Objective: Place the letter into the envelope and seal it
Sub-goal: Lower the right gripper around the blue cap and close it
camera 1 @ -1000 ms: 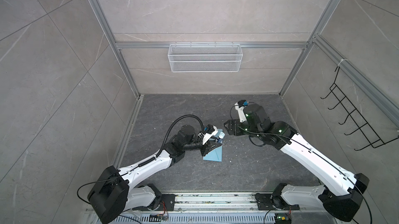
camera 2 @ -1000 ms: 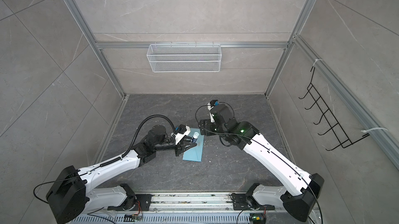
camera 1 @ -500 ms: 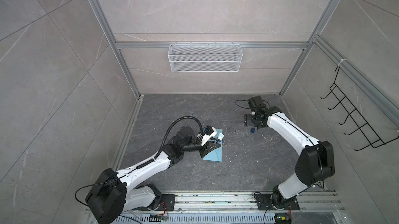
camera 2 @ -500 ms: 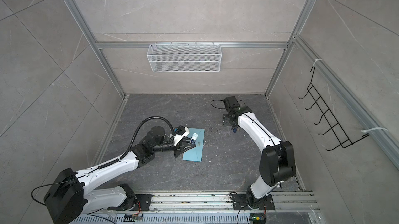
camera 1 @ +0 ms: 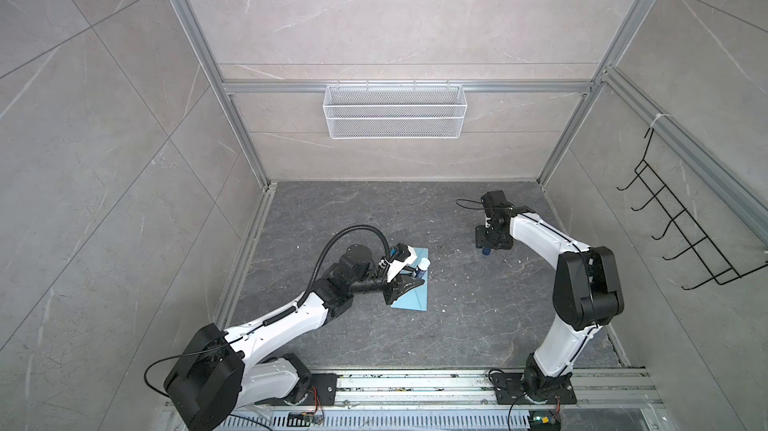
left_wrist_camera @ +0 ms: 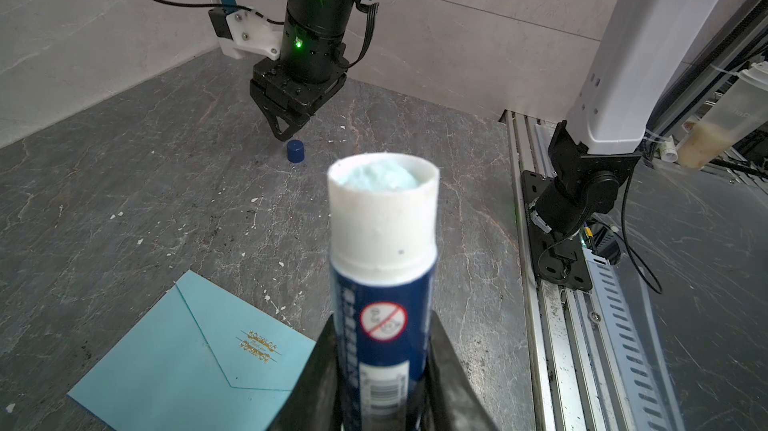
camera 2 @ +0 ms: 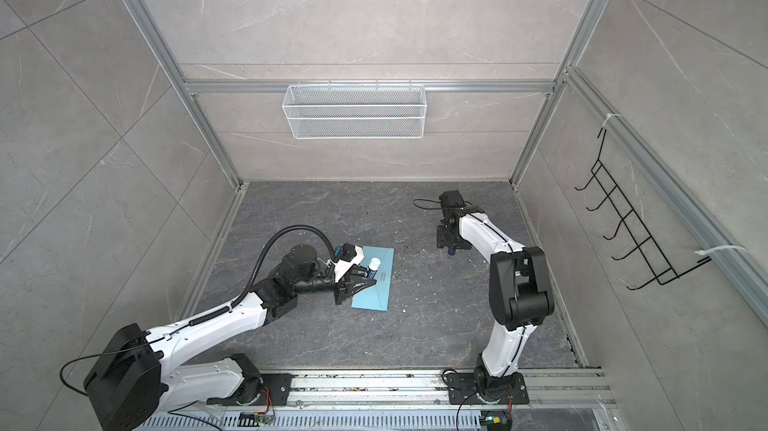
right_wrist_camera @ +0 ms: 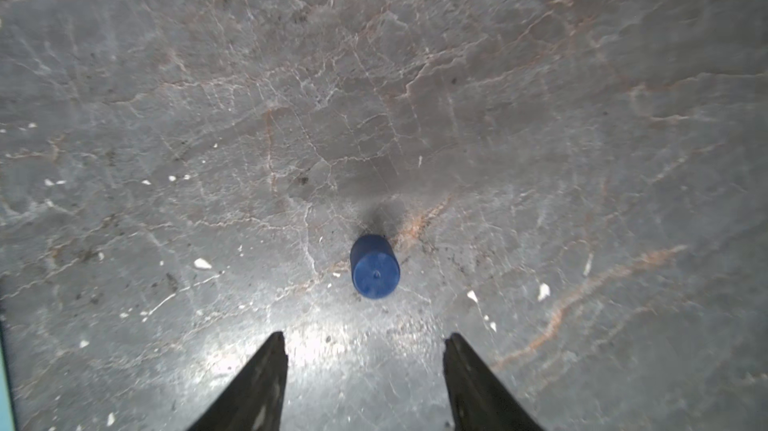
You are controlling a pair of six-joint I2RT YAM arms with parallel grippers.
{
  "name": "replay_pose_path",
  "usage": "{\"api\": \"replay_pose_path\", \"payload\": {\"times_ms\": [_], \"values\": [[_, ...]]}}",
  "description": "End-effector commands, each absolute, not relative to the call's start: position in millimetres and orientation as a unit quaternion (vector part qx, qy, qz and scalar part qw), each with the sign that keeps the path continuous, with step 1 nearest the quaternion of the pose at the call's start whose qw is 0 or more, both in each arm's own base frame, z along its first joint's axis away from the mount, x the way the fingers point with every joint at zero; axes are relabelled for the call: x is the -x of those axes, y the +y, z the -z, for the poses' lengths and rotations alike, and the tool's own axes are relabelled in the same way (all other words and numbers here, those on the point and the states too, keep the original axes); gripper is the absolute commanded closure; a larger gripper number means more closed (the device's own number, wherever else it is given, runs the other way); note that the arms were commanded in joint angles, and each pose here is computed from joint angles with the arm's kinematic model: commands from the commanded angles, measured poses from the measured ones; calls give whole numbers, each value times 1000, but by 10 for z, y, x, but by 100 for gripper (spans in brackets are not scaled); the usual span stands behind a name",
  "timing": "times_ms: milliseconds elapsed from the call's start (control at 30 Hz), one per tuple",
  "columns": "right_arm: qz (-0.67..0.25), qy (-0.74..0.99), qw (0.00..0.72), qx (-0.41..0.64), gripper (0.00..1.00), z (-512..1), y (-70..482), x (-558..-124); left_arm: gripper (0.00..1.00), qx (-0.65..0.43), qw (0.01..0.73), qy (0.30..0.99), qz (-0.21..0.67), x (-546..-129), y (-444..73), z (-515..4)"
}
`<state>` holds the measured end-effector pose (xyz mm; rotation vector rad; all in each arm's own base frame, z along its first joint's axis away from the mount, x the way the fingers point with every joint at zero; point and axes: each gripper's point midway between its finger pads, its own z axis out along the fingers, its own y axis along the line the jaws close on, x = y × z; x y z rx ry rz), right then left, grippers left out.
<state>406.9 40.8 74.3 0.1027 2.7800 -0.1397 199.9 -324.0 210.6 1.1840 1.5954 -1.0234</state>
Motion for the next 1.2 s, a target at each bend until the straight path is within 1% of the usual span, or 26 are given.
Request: {"api": "replay_pose_path", "payload": {"times_ms": [0,367,633,900,1100,1167], "values": [[39,984,170,-33,41,-580,389,-4084,100,-474,467,618,419,-1996,-3242,-2308],[27,987,150,-41,51,-285,342,-4138,100,-473,465,620,419,-2009,-3253,-2296],[33,988,148,-42,61,-227,310,-4160,100,-474,465,620,418,-2016,-3263,-2295],[34,988,144,-43,67,-166,302,-4183,100,-475,462,622,418,-2029,-3276,-2268],[37,988,144,-43,69,-170,287,-4188,100,-475,459,624,418,-2039,-3288,-2248],[39,987,146,-44,66,-183,280,-4197,100,-475,458,624,419,-2039,-3294,-2245]]}}
